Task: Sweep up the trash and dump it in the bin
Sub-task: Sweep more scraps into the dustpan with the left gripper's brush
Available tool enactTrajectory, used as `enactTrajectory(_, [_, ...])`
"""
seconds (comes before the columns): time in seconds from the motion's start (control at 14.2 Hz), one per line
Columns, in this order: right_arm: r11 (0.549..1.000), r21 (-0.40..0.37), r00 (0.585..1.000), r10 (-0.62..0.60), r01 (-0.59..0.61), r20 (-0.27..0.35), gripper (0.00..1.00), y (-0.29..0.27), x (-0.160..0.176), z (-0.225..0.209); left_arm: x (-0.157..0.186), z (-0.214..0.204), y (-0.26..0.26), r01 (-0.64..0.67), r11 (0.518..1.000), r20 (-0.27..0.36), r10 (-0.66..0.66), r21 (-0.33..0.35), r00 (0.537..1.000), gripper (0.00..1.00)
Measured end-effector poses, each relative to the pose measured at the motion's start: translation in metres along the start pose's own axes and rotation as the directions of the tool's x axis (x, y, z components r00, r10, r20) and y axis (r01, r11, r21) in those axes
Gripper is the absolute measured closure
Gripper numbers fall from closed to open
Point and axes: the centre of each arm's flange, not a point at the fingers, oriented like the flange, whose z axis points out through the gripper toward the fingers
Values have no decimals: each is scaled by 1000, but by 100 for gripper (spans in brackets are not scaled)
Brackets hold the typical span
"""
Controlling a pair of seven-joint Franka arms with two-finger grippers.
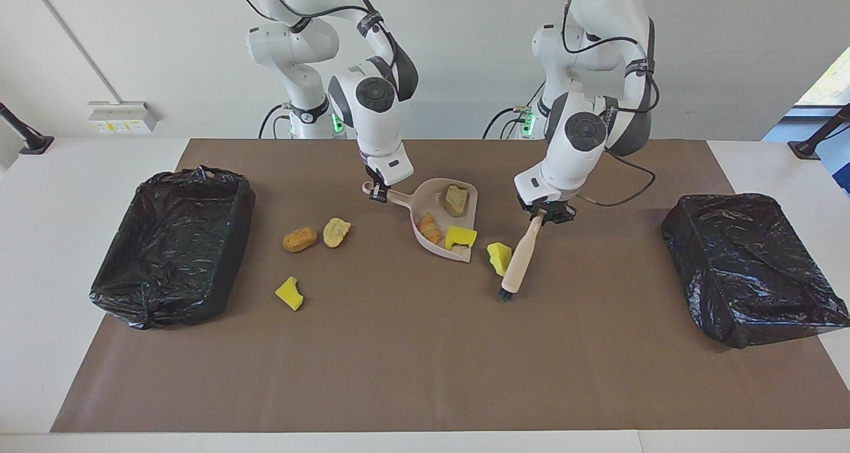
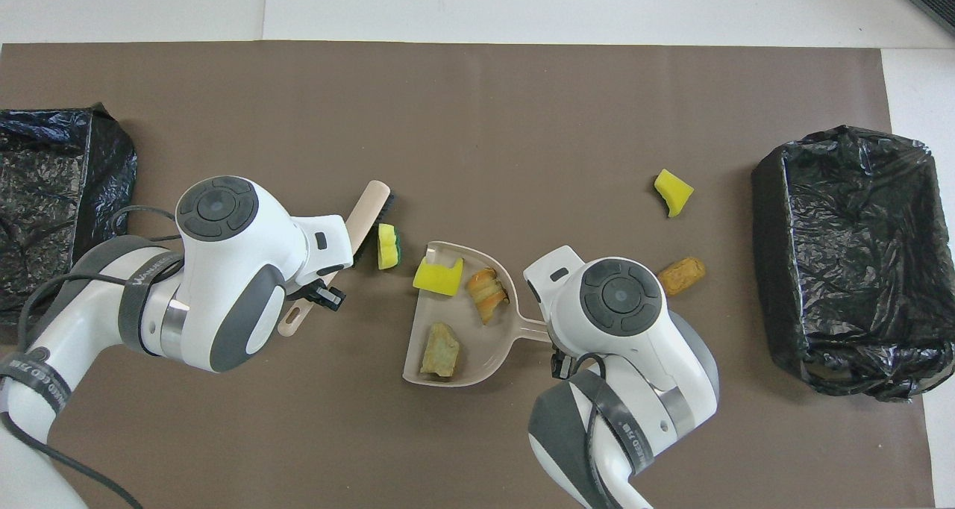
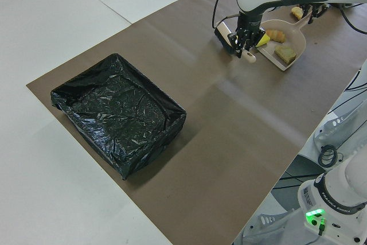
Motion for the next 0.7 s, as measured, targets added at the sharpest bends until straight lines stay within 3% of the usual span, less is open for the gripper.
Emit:
enactTrajectory(0.35, [1000, 0, 1000, 0, 0, 0, 67, 0, 0, 0, -18, 7, 109, -25, 999, 58, 23, 36, 998, 74])
enactTrajectory(0.7, [1000, 1, 1000, 0, 0, 1, 67, 0, 0, 1, -43, 1, 193, 166, 984, 78, -171, 69, 982, 74])
